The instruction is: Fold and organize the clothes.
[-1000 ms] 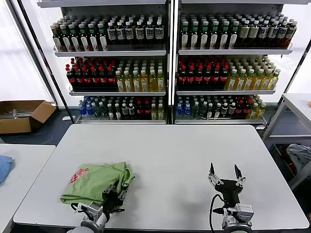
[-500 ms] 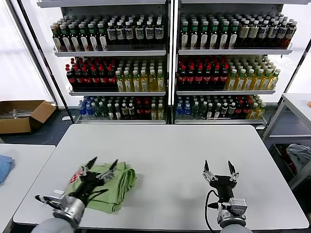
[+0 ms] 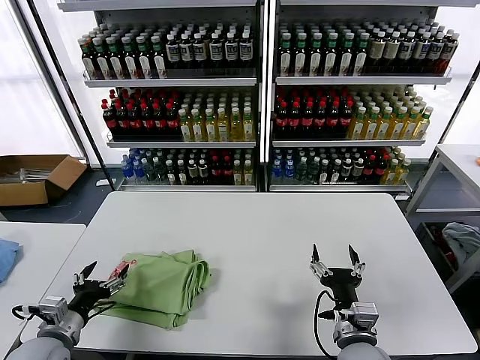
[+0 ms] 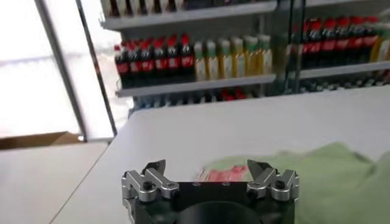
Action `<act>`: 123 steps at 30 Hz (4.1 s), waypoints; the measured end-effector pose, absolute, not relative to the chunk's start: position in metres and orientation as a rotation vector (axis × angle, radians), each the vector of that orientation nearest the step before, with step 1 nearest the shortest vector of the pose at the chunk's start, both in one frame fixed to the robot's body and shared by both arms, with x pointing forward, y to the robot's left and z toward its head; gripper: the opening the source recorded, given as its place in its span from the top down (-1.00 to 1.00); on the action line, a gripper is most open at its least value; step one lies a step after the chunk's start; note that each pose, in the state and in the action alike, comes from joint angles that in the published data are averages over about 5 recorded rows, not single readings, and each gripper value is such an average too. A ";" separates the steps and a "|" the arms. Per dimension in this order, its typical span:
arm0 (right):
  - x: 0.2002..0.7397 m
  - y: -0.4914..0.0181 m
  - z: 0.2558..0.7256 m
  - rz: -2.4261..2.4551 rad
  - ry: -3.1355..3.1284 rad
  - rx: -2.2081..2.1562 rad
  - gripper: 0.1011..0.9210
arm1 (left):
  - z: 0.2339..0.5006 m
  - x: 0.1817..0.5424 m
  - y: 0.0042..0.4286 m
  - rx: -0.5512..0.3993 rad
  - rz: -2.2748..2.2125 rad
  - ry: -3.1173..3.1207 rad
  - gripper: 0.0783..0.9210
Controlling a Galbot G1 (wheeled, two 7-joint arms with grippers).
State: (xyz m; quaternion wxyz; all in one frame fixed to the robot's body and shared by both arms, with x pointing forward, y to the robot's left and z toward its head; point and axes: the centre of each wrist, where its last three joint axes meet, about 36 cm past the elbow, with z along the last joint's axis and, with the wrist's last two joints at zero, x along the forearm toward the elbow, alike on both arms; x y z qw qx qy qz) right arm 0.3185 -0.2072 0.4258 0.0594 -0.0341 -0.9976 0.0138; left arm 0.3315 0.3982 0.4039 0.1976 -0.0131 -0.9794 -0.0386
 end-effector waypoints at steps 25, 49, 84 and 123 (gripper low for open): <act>0.311 -0.203 0.418 0.041 -3.000 -0.139 -0.76 | 0.371 0.332 0.419 -0.132 0.153 -2.643 -0.12; 0.316 -0.208 0.418 0.064 -2.998 -0.160 -0.76 | 0.365 0.335 0.434 -0.066 0.194 -2.669 0.89; 0.299 -0.202 0.389 0.094 -2.917 -0.214 -0.76 | 0.417 0.356 0.269 -0.591 -0.023 -2.814 0.89; 0.353 -0.121 0.427 -0.532 -2.548 0.121 -0.76 | 0.417 0.363 0.202 -0.416 0.216 -2.898 -0.76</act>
